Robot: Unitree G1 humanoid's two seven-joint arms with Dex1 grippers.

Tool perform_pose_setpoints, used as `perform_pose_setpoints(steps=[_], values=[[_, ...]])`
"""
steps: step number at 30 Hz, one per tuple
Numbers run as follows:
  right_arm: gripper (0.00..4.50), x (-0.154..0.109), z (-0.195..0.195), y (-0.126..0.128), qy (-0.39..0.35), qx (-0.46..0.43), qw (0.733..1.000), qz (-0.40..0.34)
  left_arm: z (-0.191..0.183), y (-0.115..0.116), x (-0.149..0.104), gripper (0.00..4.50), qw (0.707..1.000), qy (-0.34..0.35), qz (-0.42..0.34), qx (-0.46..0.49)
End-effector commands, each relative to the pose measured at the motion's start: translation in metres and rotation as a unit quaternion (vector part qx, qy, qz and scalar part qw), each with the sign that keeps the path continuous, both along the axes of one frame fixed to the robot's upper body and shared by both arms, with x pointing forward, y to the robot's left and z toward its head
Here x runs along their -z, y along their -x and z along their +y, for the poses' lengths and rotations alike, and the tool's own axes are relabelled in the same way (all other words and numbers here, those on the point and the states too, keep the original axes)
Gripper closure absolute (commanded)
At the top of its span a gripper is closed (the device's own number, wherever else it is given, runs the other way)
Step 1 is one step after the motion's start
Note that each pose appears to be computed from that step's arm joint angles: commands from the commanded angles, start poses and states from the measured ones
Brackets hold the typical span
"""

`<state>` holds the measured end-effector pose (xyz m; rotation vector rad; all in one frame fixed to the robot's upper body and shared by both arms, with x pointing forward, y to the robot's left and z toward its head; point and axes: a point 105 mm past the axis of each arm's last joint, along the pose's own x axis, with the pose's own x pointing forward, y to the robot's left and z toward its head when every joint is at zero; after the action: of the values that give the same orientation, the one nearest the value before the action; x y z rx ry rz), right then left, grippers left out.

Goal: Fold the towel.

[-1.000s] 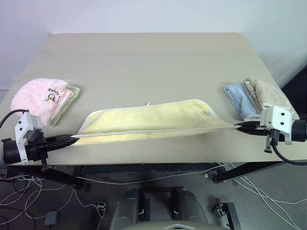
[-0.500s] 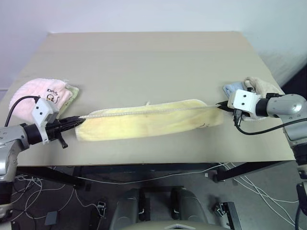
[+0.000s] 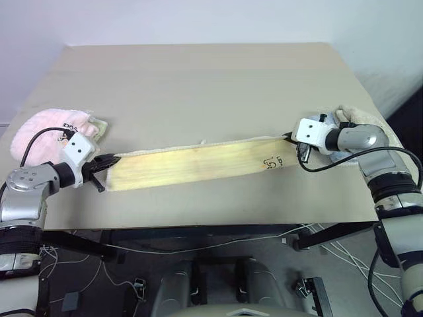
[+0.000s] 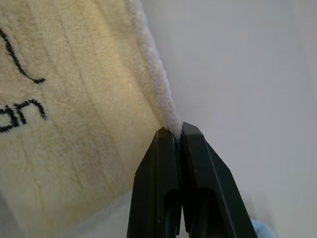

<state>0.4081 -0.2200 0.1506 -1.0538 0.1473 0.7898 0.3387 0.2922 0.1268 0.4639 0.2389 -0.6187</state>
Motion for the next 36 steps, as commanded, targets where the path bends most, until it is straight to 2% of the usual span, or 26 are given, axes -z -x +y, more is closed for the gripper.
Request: perform_pose_setpoints(steps=[1,4,10,13,16,19,21,23,25,29,33,36], values=[[4.01,-0.020,0.000,-0.008,-0.010,0.009,0.999,-0.041,0.000,-0.004,-0.011,4.03,1.000,0.004,-0.019,0.000],[3.15,-0.023,-0.004,-0.009,-0.015,0.018,0.999,-0.048,0.001,-0.004,-0.015,3.21,0.999,0.026,-0.021,-0.003],[1.08,-0.037,-0.017,-0.008,-0.025,0.038,0.996,-0.079,0.006,-0.003,-0.018,1.08,0.999,0.036,-0.028,-0.019],[0.06,-0.052,-0.025,-0.004,-0.032,0.050,0.991,-0.118,0.010,-0.003,-0.023,0.07,0.998,0.032,-0.049,-0.036],[0.02,-0.066,-0.028,0.007,-0.071,0.059,0.986,-0.140,0.011,-0.003,-0.035,0.03,0.994,0.053,-0.080,-0.046],[0.02,-0.071,-0.025,0.026,-0.145,0.070,0.979,-0.126,0.013,-0.005,-0.043,0.03,0.991,0.047,-0.106,-0.067],[0.02,-0.069,-0.022,0.042,-0.199,0.082,0.972,-0.099,0.009,-0.004,-0.052,0.03,0.989,0.060,-0.121,-0.061],[0.02,-0.057,-0.013,0.063,-0.276,0.098,0.955,-0.038,0.003,-0.006,-0.061,0.03,0.986,0.053,-0.149,-0.053],[0.02,-0.047,-0.008,0.078,-0.348,0.127,0.929,0.023,-0.003,-0.009,-0.065,0.03,0.984,0.046,-0.166,-0.043],[0.02,-0.034,-0.004,0.097,-0.438,0.172,0.876,0.105,-0.021,-0.010,-0.068,0.03,0.984,0.060,-0.169,-0.008],[0.02,-0.019,0.002,0.111,-0.548,0.214,0.787,0.187,-0.059,0.002,-0.057,0.03,0.984,0.067,-0.131,0.097],[0.02,-0.003,0.005,0.114,-0.600,0.258,0.722,0.228,-0.080,0.012,-0.043,0.03,0.981,0.054,-0.100,0.159]])
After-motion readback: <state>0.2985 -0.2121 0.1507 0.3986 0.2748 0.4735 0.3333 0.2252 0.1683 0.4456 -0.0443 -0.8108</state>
